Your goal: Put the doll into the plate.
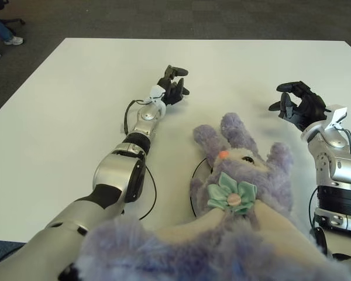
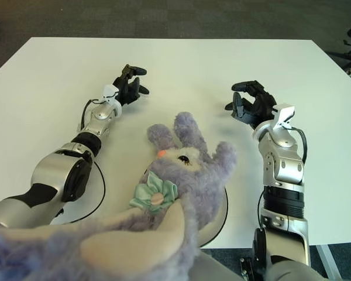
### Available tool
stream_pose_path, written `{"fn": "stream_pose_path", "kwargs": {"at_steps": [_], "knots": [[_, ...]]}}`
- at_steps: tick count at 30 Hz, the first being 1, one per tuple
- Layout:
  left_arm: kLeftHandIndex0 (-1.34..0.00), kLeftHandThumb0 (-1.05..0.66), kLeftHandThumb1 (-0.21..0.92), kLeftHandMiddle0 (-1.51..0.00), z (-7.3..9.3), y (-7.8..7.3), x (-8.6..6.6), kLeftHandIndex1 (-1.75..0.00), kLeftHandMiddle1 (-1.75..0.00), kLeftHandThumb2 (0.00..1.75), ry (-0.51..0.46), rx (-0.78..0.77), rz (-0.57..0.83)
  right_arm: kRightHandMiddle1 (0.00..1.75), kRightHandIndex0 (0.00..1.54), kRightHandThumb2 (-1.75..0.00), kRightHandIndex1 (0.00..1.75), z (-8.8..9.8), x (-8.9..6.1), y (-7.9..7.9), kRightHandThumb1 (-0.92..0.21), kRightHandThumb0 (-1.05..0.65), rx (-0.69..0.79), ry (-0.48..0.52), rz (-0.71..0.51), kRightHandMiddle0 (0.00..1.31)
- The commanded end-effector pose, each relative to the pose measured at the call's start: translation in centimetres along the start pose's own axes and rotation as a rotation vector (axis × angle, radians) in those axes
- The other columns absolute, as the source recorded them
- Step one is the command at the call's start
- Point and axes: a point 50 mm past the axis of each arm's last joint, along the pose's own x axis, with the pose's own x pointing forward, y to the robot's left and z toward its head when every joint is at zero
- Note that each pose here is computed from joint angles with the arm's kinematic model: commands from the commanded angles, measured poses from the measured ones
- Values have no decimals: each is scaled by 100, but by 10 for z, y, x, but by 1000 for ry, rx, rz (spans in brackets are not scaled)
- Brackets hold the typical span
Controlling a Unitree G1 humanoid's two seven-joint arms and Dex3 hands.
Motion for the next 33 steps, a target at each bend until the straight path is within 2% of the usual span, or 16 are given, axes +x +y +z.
{"fn": "stream_pose_path", "kwargs": {"at_steps": [1, 11, 21, 33], "knots": [[-19, -35, 92, -73, -3, 4, -3, -174, -160, 53, 8, -23, 22, 173, 46, -125, 174, -3, 0, 1, -38, -1, -5, -17, 5, 44], [-20, -35, 92, -75, -7, 7, -6, -175, -167, 52, 10, -61, 75, 174, 49, -130, 175, -11, -2, 7, -34, -1, -47, -31, 22, 47], [-20, -35, 92, -78, -9, 8, -8, -175, -171, 52, 9, -83, 99, 175, 51, -134, 175, -21, -4, 9, -30, -1, -11, -26, -3, 50], [-20, -35, 92, -80, -11, 12, -12, -175, -171, 52, -13, -122, 121, 175, 58, -145, 175, -33, -14, 13, -21, -1, 65, -19, -111, 57]]}}
